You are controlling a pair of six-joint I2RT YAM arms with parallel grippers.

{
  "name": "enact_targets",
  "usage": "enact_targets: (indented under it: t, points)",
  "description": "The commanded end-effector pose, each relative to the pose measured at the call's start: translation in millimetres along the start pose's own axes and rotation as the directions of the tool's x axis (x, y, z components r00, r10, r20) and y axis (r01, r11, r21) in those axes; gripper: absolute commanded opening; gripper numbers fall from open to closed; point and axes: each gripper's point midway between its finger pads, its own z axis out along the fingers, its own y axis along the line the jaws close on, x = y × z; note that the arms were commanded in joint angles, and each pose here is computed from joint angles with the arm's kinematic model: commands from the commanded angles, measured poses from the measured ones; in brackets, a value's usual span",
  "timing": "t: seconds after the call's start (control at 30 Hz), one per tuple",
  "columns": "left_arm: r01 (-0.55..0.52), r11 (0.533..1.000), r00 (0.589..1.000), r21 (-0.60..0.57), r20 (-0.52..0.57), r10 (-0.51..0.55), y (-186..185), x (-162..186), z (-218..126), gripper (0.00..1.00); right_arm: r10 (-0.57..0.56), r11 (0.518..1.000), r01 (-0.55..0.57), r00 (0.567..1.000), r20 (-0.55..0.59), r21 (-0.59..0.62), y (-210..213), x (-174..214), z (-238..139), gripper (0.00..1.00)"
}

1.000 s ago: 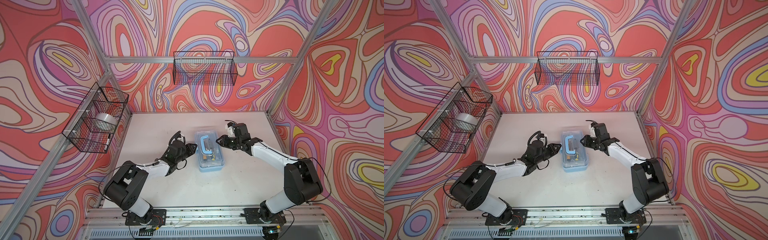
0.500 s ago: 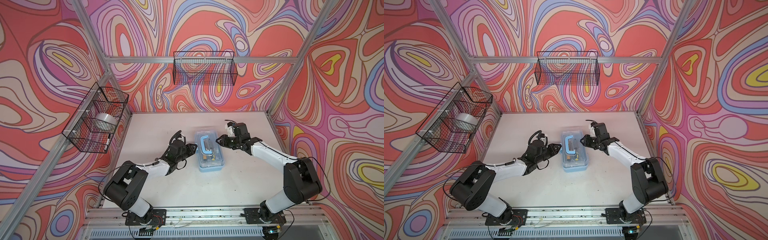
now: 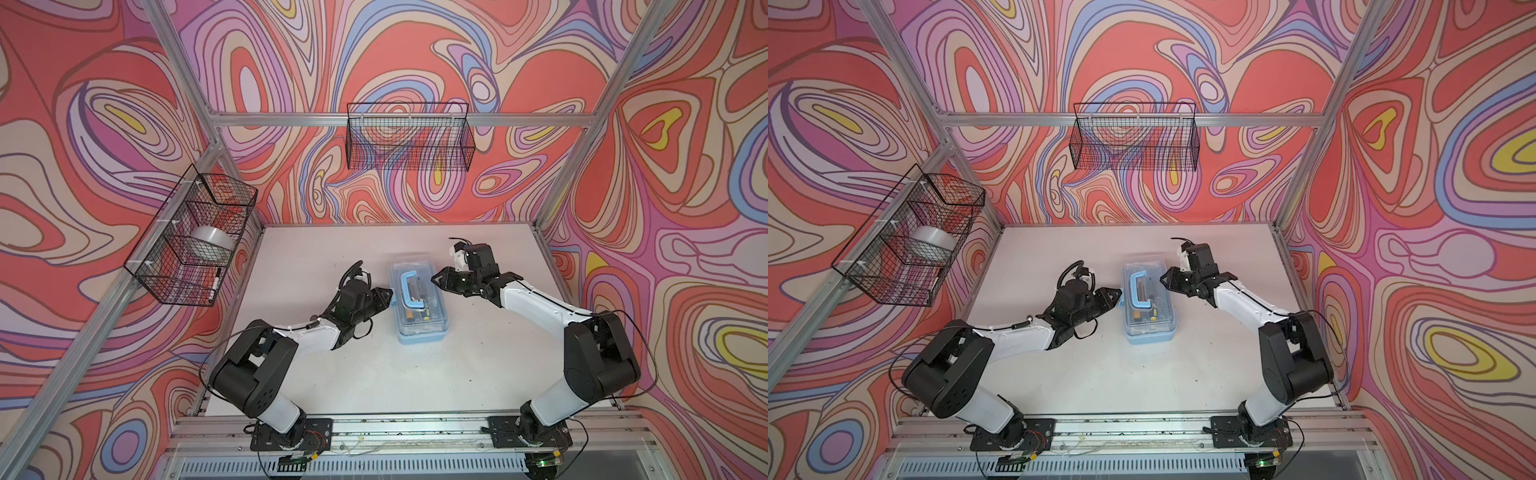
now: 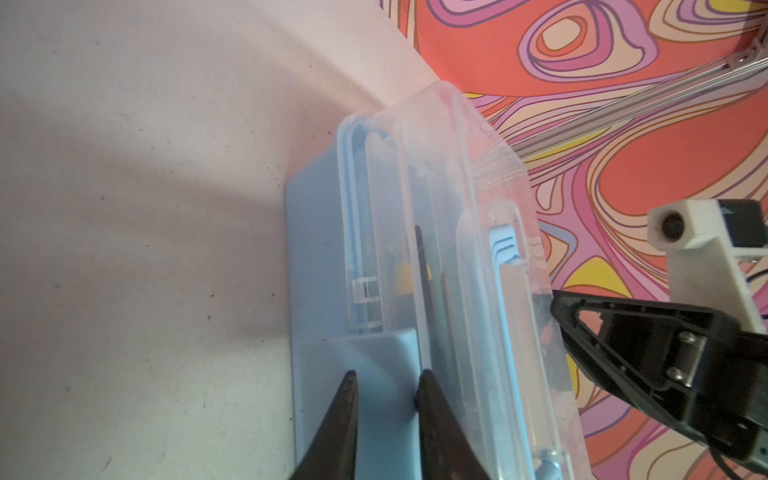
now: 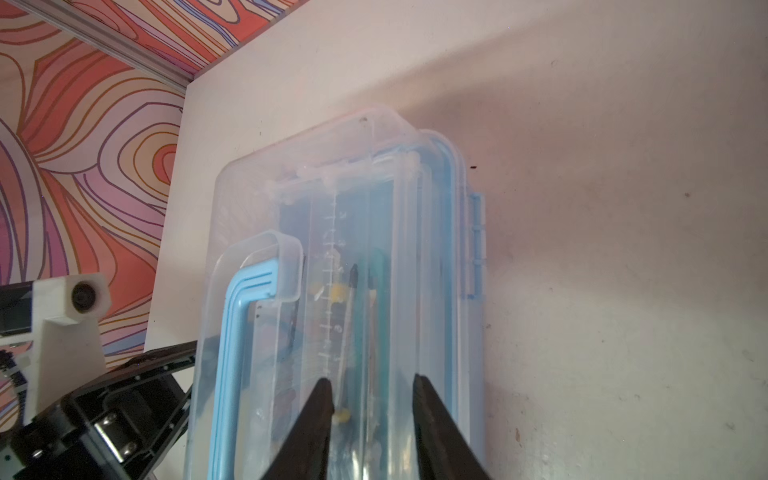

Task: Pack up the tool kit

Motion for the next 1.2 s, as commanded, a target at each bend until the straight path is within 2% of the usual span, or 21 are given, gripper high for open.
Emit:
enact_targets:
  t: [0.0, 0.3, 0.47, 0.7, 0.93, 1.17]
  points:
    - [0.002, 1.000, 0.998, -0.001, -0.068, -0.003, 1.9, 16.3, 6.3, 0.26, 0.037, 0.998, -0.029, 0.989, -0.147, 0.055, -21.1, 42.3, 19.3, 0.33]
    - [0.025, 1.000, 0.997, 0.011, -0.073, -0.024, 5.1, 21.3, 10.9, 0.23, 0.046, 0.998, -0.037, 0.989, -0.141, 0.060, -23.2, 44.7, 19.2, 0.32]
    - [0.058, 0.997, 0.996, 0.046, -0.069, -0.055, 6.7, 25.2, 13.5, 0.23, 0.057, 0.998, -0.054, 0.988, -0.145, 0.021, -15.5, 45.1, 17.9, 0.32]
    - [0.070, 0.995, 0.994, 0.066, -0.088, -0.064, 9.1, 34.8, 15.1, 0.26, 0.062, 0.998, -0.063, 0.991, -0.123, -0.003, -7.8, 40.5, 10.7, 0.33]
    - [0.071, 0.994, 0.996, 0.078, -0.067, -0.066, 10.8, 47.0, 14.8, 0.27, 0.133, 0.987, -0.145, 0.980, -0.145, -0.072, -1.1, 50.7, 14.6, 0.33]
    - [0.121, 0.985, 0.992, 0.122, -0.053, -0.116, 14.1, 58.8, 24.3, 0.28, 0.208, 0.968, -0.228, 0.963, -0.171, -0.108, -4.6, 68.4, 18.6, 0.33]
